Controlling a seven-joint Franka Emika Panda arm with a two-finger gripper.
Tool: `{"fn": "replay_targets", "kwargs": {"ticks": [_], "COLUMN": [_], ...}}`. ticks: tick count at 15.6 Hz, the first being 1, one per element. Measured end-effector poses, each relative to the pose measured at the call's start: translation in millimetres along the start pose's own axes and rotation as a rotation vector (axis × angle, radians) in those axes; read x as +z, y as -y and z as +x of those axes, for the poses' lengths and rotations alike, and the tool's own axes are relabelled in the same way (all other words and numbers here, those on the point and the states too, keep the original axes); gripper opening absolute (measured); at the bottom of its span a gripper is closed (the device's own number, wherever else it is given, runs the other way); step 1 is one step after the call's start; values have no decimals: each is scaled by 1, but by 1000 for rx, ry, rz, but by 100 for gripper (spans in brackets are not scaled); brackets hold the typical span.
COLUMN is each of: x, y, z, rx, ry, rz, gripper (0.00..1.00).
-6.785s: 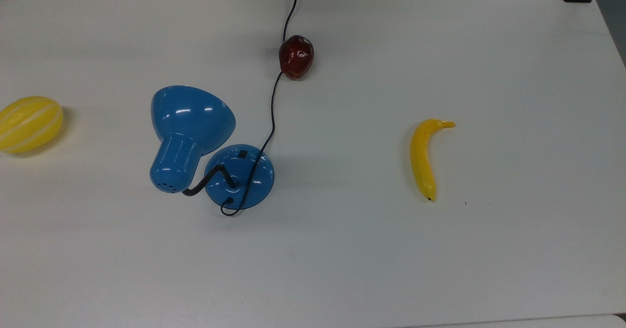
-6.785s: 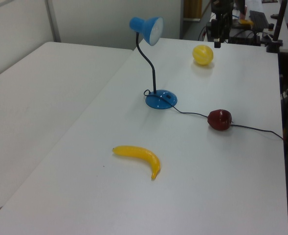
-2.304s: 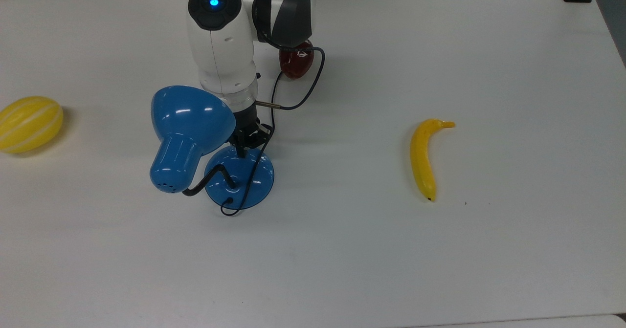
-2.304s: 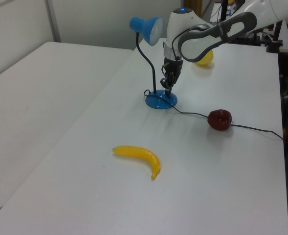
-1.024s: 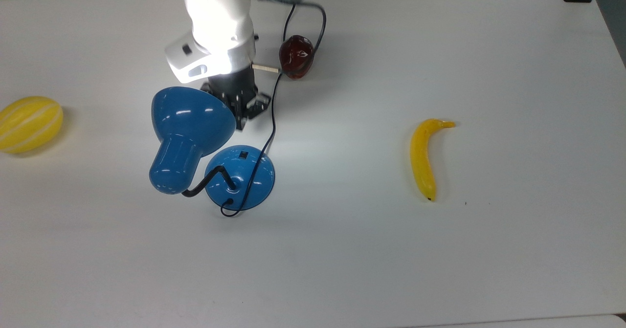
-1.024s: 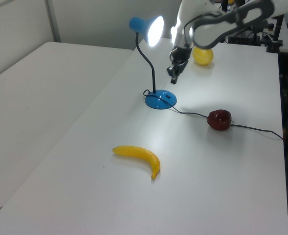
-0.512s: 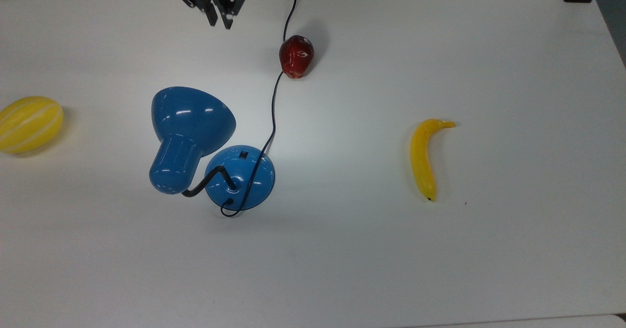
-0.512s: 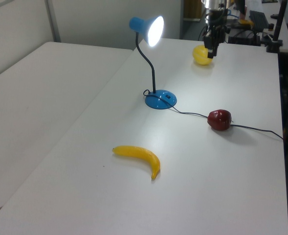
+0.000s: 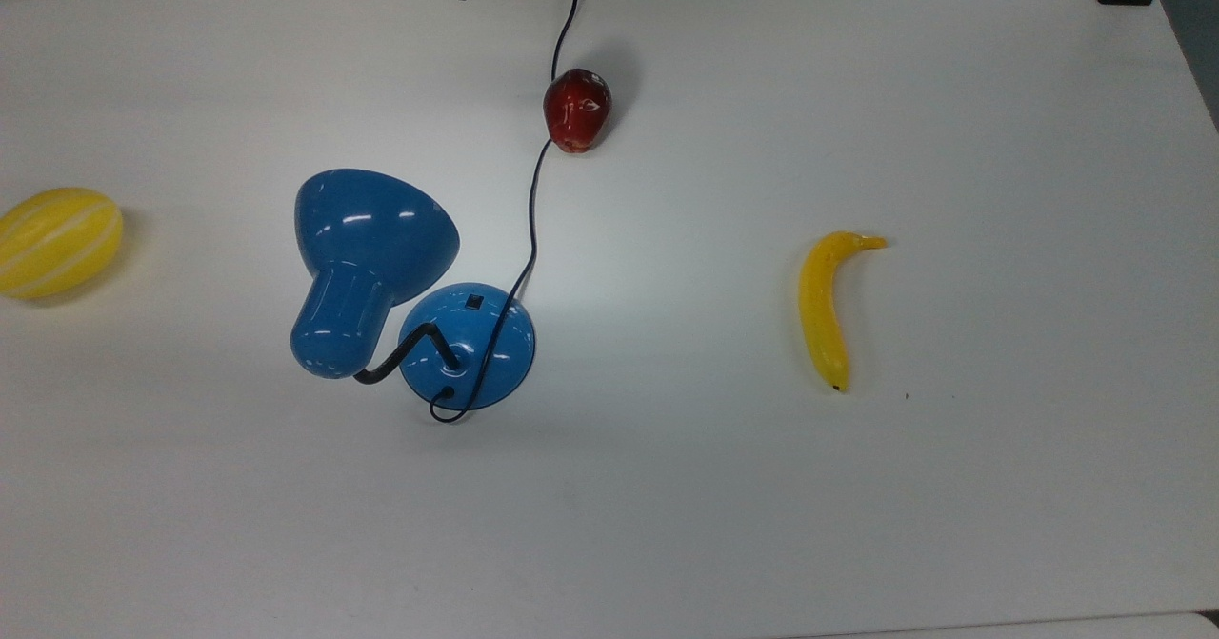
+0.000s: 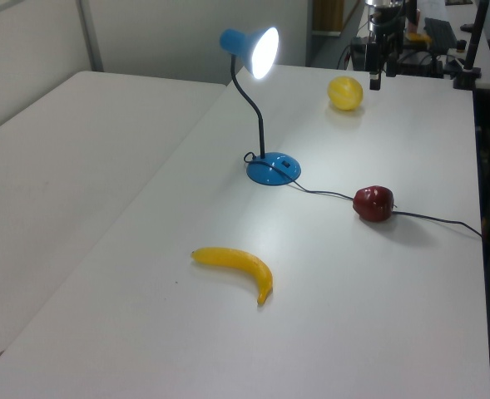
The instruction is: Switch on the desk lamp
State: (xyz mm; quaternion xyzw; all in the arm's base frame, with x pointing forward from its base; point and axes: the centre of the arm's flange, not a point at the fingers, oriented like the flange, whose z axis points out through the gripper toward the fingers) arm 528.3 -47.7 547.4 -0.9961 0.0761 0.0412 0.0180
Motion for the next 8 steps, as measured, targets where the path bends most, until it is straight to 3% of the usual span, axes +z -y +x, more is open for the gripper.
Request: {"fn": "replay_targets", "kwargs": {"ticks": [8], "x": [-7], "y": [-10], "z": [2], "rx": [-30], "ry": [-15], "rz": [0], "gripper": [100]}}
